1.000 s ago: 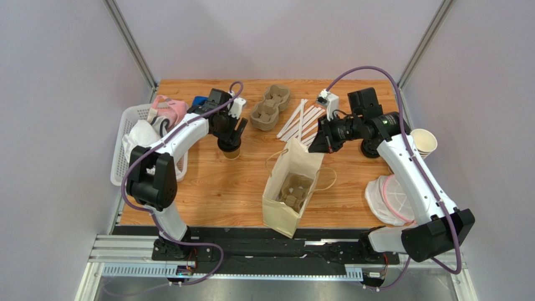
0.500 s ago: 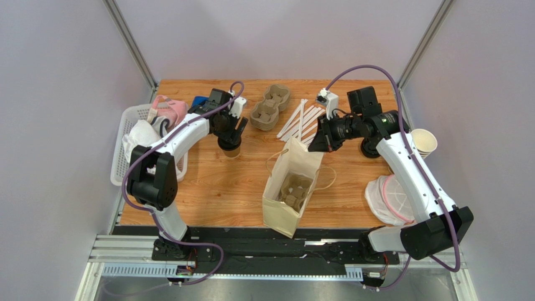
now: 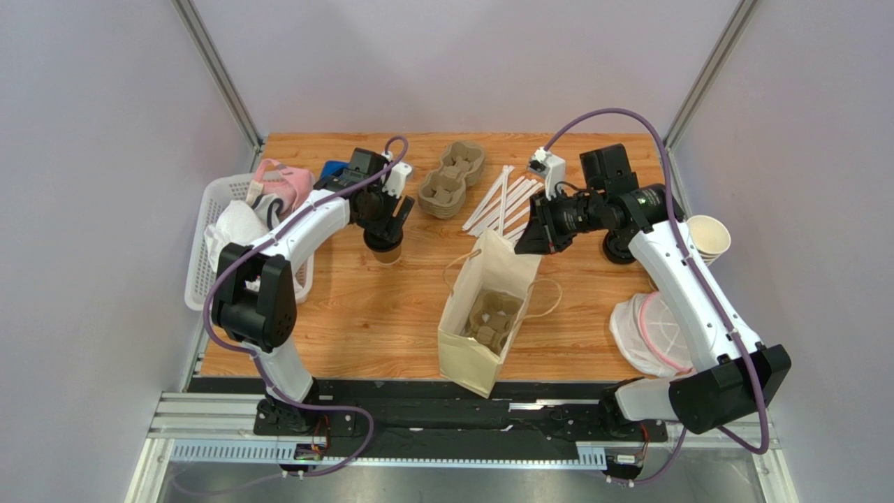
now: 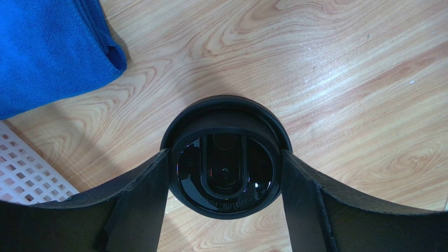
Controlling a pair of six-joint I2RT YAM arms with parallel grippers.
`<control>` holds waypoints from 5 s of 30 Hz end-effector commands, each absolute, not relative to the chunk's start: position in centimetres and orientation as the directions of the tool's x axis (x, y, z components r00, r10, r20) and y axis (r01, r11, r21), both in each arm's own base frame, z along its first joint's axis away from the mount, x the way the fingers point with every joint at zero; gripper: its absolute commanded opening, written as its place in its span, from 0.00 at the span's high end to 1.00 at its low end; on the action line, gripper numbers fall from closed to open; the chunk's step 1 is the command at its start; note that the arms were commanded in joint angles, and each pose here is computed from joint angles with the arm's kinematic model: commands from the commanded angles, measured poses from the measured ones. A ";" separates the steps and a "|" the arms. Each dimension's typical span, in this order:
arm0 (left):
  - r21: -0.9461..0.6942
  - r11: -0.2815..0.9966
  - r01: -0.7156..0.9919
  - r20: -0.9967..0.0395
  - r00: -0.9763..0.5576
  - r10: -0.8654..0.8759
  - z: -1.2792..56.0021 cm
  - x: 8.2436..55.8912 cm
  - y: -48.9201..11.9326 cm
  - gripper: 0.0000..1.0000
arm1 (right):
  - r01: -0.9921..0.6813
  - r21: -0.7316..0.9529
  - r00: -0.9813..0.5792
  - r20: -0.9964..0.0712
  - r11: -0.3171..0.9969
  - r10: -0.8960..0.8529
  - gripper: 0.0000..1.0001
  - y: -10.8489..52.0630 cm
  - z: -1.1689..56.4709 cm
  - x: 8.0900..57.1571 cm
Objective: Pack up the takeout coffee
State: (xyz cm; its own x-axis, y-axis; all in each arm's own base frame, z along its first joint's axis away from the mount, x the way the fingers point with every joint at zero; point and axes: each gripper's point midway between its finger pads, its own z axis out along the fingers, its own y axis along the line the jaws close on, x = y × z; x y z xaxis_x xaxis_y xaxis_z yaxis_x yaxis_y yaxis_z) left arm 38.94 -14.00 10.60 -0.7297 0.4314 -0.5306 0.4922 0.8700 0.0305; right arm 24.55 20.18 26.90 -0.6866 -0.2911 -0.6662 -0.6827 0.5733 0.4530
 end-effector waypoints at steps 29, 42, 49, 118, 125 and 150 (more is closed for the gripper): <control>0.048 0.724 0.688 -0.788 -0.419 0.451 33.5 32.1 -15.8 1.00 | -0.712 0.390 -0.633 -0.717 0.584 -0.292 0.13 19.9 29.8 25.5; 0.296 0.305 0.905 -0.905 0.164 0.392 49.4 19.3 -26.7 1.00 | -0.710 0.339 -0.614 -0.727 0.617 -0.307 0.06 18.9 30.2 25.5; 0.334 0.108 0.936 -0.828 0.237 0.508 44.5 15.5 -32.2 1.00 | -0.720 0.326 -0.600 -0.737 0.613 -0.313 0.08 18.9 30.6 25.4; 0.189 -0.381 0.905 -0.613 0.412 0.674 24.2 11.5 -34.0 1.00 | -0.978 -0.207 0.199 -0.865 -0.035 -0.461 0.32 28.8 30.8 26.1; 0.202 -0.236 0.951 -0.608 0.310 0.731 25.1 14.7 -31.9 1.00 | -0.978 -0.203 0.152 -0.856 0.049 -0.494 1.00 28.3 32.2 25.0; 0.289 -0.161 0.944 -0.552 0.301 0.778 23.5 18.4 -28.7 1.00 | -0.911 0.065 -0.289 -0.806 0.408 -0.516 0.64 24.1 29.1 23.3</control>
